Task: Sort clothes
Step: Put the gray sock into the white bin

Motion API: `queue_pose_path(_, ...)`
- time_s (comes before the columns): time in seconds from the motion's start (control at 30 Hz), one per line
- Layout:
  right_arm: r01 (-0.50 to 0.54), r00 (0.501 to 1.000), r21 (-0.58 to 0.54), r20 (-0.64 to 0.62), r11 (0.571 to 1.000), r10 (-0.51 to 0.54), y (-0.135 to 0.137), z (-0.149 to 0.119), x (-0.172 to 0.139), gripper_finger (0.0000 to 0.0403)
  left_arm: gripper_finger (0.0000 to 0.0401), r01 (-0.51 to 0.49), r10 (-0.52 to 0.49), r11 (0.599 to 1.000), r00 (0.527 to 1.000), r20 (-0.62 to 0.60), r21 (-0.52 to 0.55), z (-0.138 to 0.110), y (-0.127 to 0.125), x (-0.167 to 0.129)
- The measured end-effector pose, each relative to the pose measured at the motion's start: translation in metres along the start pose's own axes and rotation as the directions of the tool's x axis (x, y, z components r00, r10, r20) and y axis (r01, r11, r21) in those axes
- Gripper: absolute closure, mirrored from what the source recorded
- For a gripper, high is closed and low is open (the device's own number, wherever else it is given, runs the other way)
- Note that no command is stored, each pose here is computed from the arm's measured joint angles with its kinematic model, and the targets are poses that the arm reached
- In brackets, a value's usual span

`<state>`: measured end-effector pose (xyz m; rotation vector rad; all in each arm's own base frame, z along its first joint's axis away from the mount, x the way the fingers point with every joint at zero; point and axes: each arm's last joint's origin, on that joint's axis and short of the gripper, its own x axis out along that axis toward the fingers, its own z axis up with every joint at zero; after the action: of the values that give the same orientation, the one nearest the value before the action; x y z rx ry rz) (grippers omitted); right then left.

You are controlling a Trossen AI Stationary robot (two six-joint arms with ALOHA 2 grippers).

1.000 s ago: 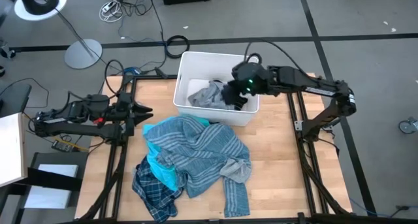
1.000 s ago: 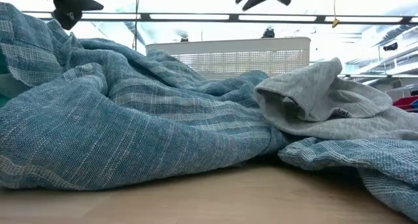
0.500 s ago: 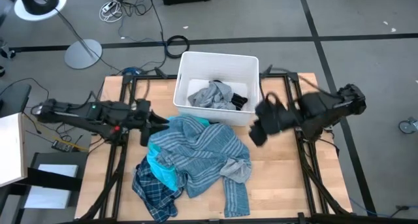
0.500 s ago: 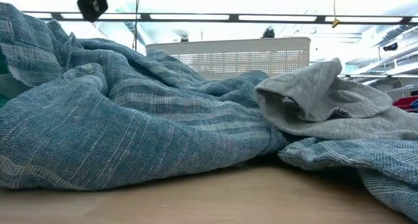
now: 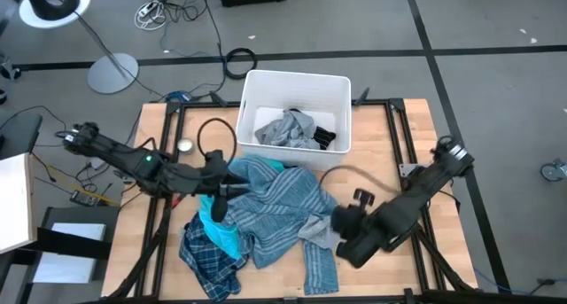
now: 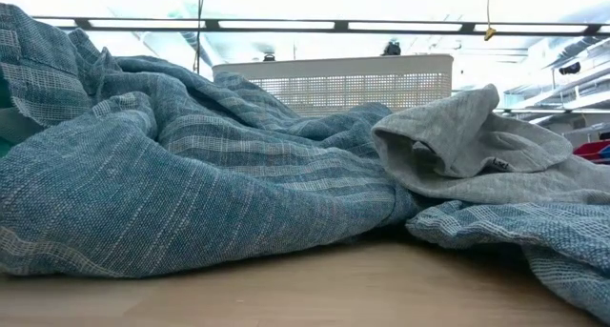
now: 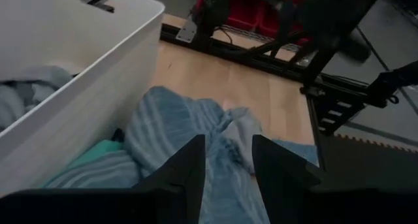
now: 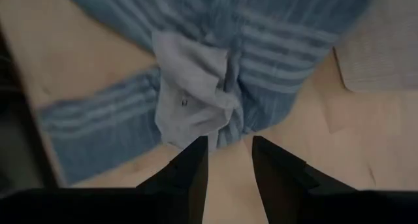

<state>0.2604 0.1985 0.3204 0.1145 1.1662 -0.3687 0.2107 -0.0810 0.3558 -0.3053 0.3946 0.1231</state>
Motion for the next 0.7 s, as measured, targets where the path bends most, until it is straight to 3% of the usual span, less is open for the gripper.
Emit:
queue_pose_path(0.17,0.052,0.998,-0.142,-0.037,0.989,-0.058,0.027,0.001,0.040,0.0284,0.0271,0.010,-0.010,1.000,1.000,0.014,0.002,0.012,-0.018,0.006)
queue_pose_path(0.33,0.033,0.999,-0.229,-0.031,0.973,-0.041,0.044,0.014,0.077,0.0284,0.0271,0.024,-0.024,1.000,0.999,0.026,-0.011,0.018,-0.035,0.009)
queue_pose_path(0.53,-0.046,0.988,-0.277,-0.152,0.960,0.004,0.051,0.030,0.129,0.0290,0.0271,0.034,-0.034,0.999,0.999,0.016,-0.042,0.010,-0.048,0.008)
queue_pose_path(0.6,-0.055,0.982,-0.267,-0.188,0.962,0.005,0.052,0.031,0.143,0.0305,0.0271,0.033,-0.032,0.998,0.999,0.012,-0.052,0.008,-0.051,0.006)
queue_pose_path(0.7,-0.073,0.977,-0.259,-0.214,0.963,0.017,0.050,0.033,0.144,0.0366,0.0271,0.026,-0.026,0.998,1.000,0.010,-0.049,0.005,-0.053,0.003)
